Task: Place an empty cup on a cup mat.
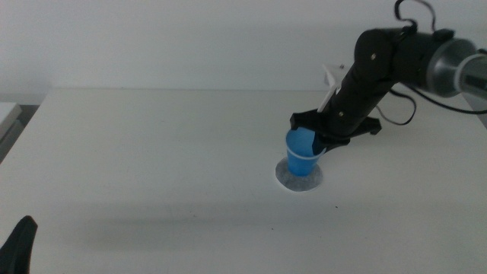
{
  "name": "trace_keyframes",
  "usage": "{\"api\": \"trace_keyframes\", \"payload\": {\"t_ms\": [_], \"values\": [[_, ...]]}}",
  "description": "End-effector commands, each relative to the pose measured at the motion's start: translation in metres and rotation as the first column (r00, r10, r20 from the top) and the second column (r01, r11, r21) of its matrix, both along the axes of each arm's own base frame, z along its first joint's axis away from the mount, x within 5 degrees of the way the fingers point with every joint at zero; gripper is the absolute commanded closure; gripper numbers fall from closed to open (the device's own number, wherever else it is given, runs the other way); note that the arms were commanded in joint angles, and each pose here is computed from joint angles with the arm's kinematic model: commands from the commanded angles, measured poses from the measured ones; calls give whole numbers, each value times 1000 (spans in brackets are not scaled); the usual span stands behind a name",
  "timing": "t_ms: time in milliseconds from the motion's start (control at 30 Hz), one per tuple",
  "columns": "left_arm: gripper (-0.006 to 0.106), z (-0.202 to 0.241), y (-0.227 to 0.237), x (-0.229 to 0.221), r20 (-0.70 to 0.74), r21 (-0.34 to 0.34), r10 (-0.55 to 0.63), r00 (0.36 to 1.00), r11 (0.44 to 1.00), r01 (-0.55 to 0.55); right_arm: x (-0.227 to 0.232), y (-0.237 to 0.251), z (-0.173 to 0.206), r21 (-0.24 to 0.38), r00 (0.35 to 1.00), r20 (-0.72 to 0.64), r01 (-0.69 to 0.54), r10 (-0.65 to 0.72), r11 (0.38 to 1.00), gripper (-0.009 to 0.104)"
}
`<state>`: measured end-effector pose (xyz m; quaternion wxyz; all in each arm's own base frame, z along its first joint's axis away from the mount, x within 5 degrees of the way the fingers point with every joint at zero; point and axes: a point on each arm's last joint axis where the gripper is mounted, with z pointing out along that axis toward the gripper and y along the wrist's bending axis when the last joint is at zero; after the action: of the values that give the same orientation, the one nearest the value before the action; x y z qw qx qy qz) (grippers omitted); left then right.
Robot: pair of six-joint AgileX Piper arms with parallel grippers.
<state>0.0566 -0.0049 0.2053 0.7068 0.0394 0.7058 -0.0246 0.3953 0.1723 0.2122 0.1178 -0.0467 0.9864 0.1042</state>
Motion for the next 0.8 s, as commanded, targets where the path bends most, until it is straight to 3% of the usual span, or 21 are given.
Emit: {"api": "trace_keyframes", "payload": {"t_ms": [0, 133, 233, 567, 700, 767], "values": [[7, 1, 0, 0, 15, -11, -4, 1000, 1000, 4, 4, 2, -6, -8, 1000, 8, -1, 1, 1000, 97], [7, 1, 0, 0, 15, -11, -4, 1000, 1000, 4, 7, 3, -16, -13, 1000, -9, -1, 1, 1000, 97], [7, 1, 0, 0, 15, -11, -4, 1000, 1000, 4, 8, 3, -17, -12, 1000, 0, -5, 5, 1000, 90], [7, 1, 0, 0, 15, -11, -4, 1000, 1000, 4, 2, 3, 9, 5, 996, 41, -73, 73, 997, 24], [7, 1, 0, 0, 15, -11, -4, 1000, 1000, 4, -14, -9, 60, 4, 984, 129, -122, 120, 993, 12], [7, 1, 0, 0, 15, -11, -4, 1000, 1000, 4, -27, -19, 89, -37, 971, 196, -133, 137, 990, 12]]}}
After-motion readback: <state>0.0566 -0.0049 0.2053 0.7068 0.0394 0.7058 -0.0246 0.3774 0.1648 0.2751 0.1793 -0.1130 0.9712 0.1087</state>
